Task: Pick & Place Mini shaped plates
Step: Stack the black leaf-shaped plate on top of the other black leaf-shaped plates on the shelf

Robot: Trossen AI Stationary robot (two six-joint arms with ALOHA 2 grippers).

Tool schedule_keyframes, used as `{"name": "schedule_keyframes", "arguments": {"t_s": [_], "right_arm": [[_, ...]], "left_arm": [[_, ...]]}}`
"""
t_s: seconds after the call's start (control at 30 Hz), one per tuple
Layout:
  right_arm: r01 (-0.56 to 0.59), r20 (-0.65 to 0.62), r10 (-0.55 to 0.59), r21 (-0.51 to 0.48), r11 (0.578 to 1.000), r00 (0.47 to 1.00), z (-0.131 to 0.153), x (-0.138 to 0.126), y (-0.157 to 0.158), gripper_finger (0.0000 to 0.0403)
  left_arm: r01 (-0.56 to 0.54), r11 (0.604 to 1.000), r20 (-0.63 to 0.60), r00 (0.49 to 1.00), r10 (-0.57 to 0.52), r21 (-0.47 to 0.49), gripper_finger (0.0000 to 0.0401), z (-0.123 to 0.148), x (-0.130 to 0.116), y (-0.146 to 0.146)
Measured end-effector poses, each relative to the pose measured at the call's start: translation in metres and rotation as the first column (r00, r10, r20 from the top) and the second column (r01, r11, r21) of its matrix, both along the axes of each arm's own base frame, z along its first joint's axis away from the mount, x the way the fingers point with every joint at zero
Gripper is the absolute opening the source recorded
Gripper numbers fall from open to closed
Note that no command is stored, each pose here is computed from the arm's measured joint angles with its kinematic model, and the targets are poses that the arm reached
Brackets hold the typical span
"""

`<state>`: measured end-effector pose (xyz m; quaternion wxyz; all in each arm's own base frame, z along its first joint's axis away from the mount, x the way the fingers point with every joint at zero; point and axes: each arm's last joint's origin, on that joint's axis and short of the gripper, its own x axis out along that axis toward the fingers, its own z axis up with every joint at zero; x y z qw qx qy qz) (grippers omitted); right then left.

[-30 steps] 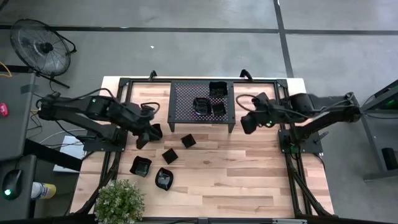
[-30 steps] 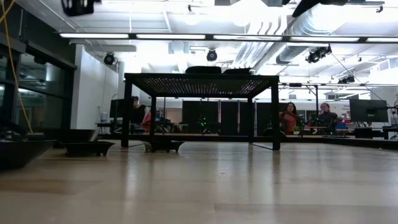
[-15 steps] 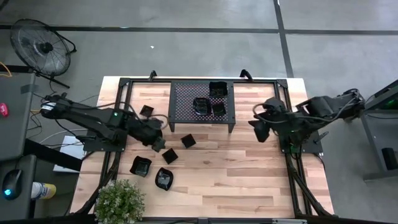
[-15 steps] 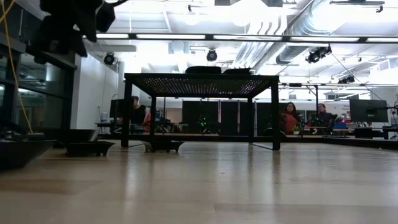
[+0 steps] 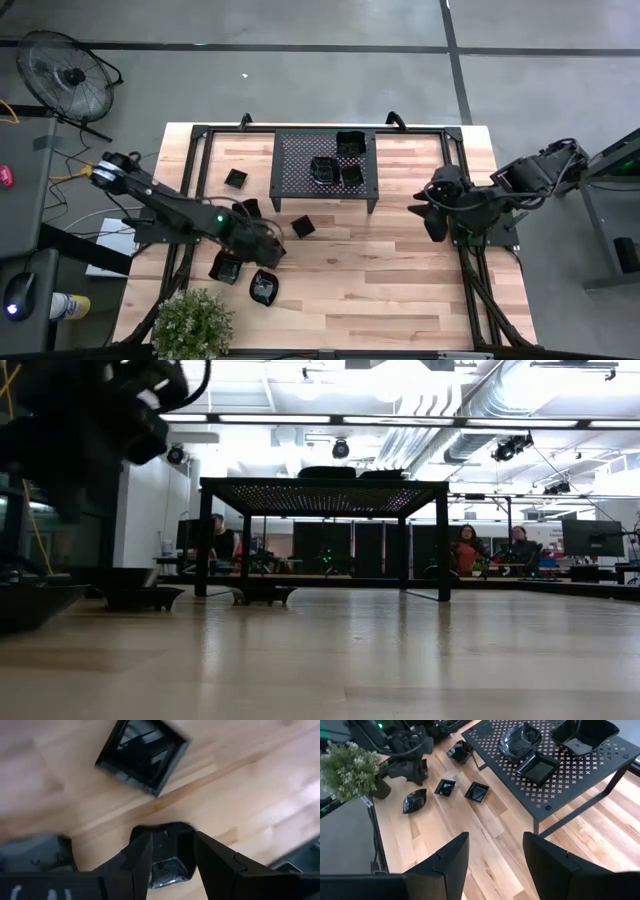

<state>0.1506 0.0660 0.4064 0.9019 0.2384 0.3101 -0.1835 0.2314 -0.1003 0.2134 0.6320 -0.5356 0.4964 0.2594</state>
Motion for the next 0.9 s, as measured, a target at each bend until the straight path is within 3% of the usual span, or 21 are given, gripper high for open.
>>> {"name": "schedule_keyframes", "arguments": {"t_s": [0.57, 0.9], "right_arm": [[-0.077, -0.019, 0.076, -0.034, 0.996, 0.997, 0.0, -0.003, 0.005, 0.0181], [-0.112, -0.034, 0.111, -0.034, 0.993, 0.993, -0.001, -0.003, 0.006, 0.0181]], "left_arm": [[-0.072, 0.995, -0.146, 0.987, 0.062, -0.068, 0.0142, -0.036, 0.007, -0.035], [-0.054, 0.998, -0.16, 0.986, 0.049, -0.028, 0.0142, -0.026, 0.011, -0.036]]}}
